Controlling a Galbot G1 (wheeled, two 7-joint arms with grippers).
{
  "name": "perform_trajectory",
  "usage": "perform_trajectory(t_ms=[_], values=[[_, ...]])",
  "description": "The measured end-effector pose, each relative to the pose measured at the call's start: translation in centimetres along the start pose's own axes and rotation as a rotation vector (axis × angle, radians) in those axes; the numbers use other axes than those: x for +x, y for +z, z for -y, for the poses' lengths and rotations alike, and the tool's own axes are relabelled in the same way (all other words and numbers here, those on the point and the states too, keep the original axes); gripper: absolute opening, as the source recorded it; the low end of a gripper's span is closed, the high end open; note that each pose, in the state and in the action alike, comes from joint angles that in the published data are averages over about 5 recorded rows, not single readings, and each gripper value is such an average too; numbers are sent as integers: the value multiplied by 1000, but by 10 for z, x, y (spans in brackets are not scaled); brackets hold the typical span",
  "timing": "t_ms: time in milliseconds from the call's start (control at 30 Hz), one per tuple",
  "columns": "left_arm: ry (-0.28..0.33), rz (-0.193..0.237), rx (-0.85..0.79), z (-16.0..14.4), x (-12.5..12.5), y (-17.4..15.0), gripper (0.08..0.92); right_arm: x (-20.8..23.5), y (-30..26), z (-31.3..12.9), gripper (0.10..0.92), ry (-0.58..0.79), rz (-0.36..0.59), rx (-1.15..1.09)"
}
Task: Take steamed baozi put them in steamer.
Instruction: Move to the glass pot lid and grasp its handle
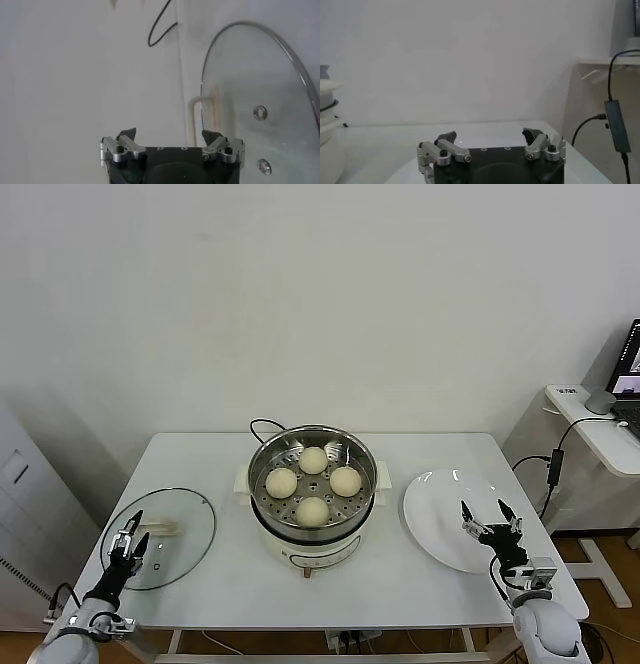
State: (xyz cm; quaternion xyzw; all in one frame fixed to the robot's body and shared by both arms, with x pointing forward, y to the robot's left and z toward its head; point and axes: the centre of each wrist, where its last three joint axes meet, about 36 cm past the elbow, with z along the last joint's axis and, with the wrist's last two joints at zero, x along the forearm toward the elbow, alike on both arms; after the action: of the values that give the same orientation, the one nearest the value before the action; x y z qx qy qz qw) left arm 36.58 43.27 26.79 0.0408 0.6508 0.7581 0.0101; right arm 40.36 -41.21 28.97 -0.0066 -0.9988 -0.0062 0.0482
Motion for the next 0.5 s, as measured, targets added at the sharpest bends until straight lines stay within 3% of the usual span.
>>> perform_trajectory(t_ms=[500], values=[[-12, 1, -29, 6, -24, -1, 823, -1, 8, 4, 823, -4, -21, 0]])
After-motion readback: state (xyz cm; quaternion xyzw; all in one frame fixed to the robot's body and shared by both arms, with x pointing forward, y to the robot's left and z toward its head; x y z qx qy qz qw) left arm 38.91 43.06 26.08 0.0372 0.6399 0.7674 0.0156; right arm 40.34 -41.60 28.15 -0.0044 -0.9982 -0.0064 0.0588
